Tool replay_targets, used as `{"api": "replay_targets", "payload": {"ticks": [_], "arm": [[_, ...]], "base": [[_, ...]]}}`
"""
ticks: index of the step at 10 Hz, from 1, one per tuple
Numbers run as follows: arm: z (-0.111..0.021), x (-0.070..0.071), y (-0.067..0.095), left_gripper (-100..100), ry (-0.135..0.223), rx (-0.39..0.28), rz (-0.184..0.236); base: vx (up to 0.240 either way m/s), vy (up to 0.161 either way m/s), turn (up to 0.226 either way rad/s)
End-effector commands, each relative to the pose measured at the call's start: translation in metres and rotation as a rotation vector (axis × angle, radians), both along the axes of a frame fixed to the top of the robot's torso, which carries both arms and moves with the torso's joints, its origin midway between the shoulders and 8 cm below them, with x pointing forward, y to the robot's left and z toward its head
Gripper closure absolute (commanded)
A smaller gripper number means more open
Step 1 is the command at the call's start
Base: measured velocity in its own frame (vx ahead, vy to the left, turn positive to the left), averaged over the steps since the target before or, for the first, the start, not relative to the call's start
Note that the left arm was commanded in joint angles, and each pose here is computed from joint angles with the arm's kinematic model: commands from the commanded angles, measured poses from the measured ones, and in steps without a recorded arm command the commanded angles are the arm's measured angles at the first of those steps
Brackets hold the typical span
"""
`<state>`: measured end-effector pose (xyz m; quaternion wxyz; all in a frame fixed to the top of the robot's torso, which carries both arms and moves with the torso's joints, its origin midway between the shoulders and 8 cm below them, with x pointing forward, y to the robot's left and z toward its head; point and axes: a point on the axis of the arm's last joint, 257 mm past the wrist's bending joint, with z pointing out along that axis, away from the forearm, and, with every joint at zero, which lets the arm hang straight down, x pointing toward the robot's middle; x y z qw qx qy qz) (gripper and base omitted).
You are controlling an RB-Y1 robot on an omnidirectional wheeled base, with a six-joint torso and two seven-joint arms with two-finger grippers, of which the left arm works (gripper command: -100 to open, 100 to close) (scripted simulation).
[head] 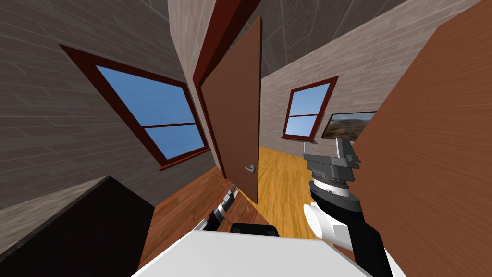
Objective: Push the door open
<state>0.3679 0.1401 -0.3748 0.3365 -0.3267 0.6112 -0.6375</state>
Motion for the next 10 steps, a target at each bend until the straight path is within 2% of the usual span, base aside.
{"api": "replay_targets", "payload": {"ticks": [1, 3, 5, 10], "arm": [[-0.008, -0.003, 0.002, -100, 0.013, 0.011, -0.008], [-0.016, -0.007, 0.006, -100, 0.029, 0.026, -0.019], [-0.014, -0.002, 0.003, -100, 0.026, 0.023, -0.009], [-0.016, 0.015, -0.007, -100, 0.029, 0.022, 0.023]], "base": [[0.095, 0.032, -0.03], [0.083, 0.031, -0.036], [0.072, -0.009, -0.03], [0.165, -0.114, -0.064]]}}
